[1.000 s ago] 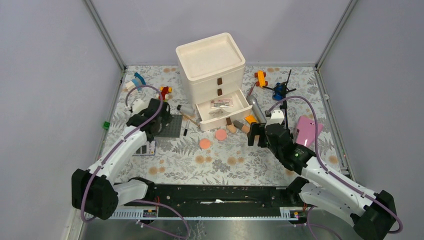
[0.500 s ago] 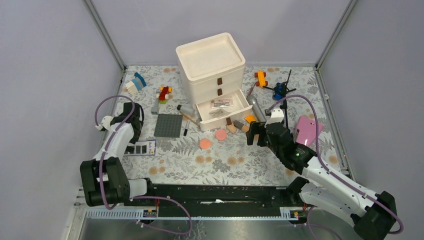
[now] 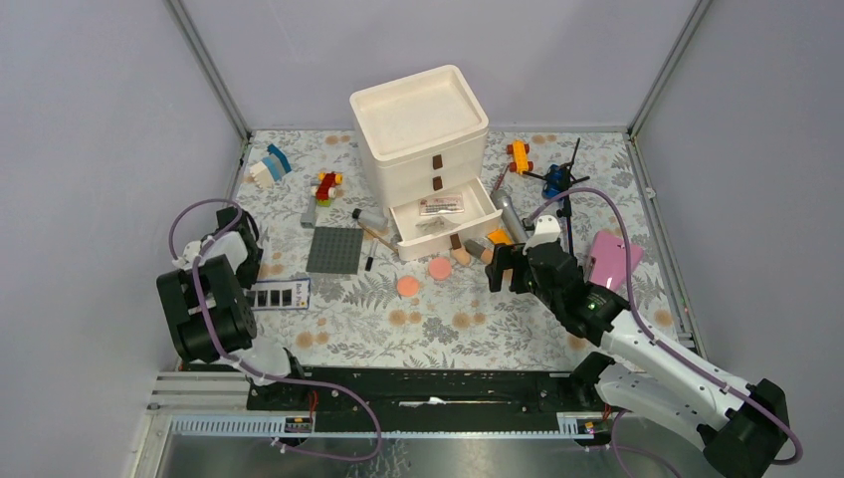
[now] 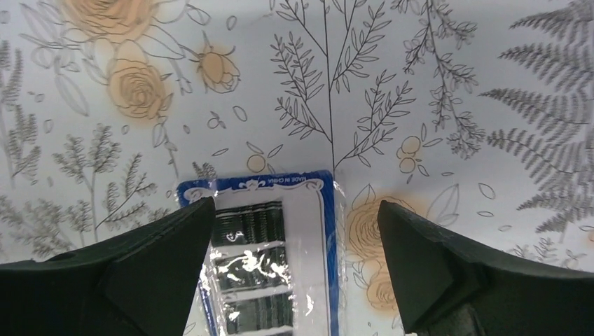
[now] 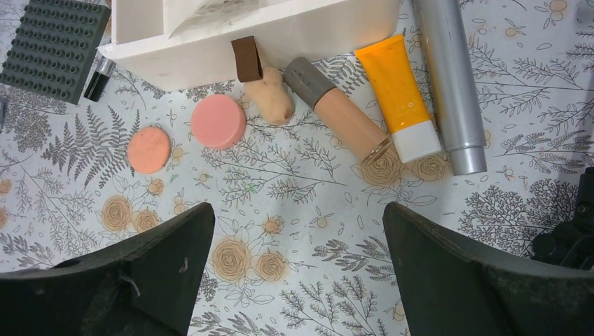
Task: Organize the makeup
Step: Move the makeup tool to the corner of the board.
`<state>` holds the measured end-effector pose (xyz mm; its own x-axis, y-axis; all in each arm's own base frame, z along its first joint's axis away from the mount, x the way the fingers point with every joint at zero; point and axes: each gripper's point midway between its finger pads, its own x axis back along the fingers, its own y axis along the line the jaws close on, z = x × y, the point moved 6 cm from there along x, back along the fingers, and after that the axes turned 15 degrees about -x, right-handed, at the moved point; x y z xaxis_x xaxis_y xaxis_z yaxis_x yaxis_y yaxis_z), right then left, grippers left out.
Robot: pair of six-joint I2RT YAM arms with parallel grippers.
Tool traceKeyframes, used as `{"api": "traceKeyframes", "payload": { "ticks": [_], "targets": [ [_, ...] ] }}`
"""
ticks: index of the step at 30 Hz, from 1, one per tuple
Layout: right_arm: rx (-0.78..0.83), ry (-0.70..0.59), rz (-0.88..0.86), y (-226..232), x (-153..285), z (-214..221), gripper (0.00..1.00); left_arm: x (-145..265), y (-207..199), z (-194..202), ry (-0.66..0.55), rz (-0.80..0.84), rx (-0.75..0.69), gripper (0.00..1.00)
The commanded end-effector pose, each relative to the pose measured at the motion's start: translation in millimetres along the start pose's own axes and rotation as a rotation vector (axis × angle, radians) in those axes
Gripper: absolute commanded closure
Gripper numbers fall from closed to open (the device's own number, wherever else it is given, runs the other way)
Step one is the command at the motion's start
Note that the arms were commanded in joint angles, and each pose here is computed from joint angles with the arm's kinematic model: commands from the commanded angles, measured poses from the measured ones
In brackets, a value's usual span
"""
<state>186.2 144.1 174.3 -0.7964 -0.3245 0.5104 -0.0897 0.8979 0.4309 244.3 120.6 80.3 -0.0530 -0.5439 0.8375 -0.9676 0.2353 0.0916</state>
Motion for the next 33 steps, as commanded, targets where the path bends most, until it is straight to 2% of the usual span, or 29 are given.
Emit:
{"api": "traceKeyframes", "payload": {
  "ticks": [1, 9, 16, 20, 33],
  "targets": [
    [-0.017, -0.018, -0.054, 11, 7, -9, 0.03, -12, -17, -12, 0.005, 0.061, -0.002, 0.03],
    [-0.025, -0.015, -0.048, 8, 7, -6, 0.03, -17, -21, -7, 0.029, 0.104, -0.028, 0.06],
    [-0.030, -0.037, -0.031, 3, 8, -5, 0.03, -2, -38, 28, 0.055, 0.175, -0.152, 0.24],
    [-0.051, -0.048, -0.032, 0, 11, -4, 0.03, 12, -45, 48, 0.059, 0.220, -0.232, 0.28],
    [-0.092, -0.080, -0.014, -7, 20, -3, 0.03, 45, -45, 112, 0.067, 0.296, -0.429, 0.31]
  ]
}}
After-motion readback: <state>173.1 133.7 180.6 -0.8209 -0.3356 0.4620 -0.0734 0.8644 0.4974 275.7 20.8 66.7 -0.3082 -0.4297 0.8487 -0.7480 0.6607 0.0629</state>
